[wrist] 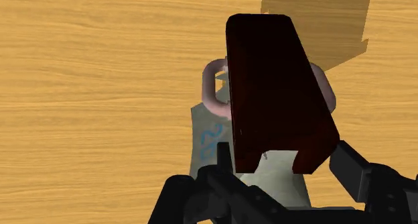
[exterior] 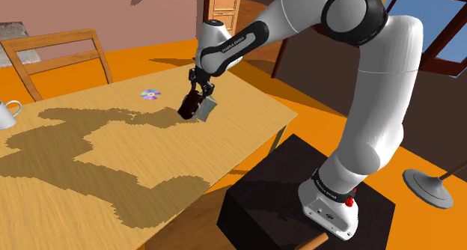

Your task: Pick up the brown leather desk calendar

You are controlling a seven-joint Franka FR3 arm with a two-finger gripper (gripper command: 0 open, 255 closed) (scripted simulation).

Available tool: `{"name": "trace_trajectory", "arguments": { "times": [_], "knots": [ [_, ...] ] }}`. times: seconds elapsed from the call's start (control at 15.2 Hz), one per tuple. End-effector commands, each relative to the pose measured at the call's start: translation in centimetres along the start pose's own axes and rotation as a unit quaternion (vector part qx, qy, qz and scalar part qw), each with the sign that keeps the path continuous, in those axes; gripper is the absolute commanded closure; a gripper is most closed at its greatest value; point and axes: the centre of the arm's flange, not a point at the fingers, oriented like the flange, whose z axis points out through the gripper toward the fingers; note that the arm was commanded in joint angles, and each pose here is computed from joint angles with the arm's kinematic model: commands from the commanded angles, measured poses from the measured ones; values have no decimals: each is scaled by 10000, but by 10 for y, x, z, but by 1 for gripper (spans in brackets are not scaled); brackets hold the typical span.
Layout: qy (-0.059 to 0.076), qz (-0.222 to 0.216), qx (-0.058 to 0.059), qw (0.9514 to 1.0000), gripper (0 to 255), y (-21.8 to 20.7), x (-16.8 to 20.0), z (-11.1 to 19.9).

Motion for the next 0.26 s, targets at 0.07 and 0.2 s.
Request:
{"name": "trace_trajectory", "arguments": {
  "times": [0.07, 0.2],
  "knots": [
    [0, -1, 11, 10000, 255, -4, 0, -17],
    [0, -1, 11, 10000, 255, -4, 0, -18]
  ]
}}
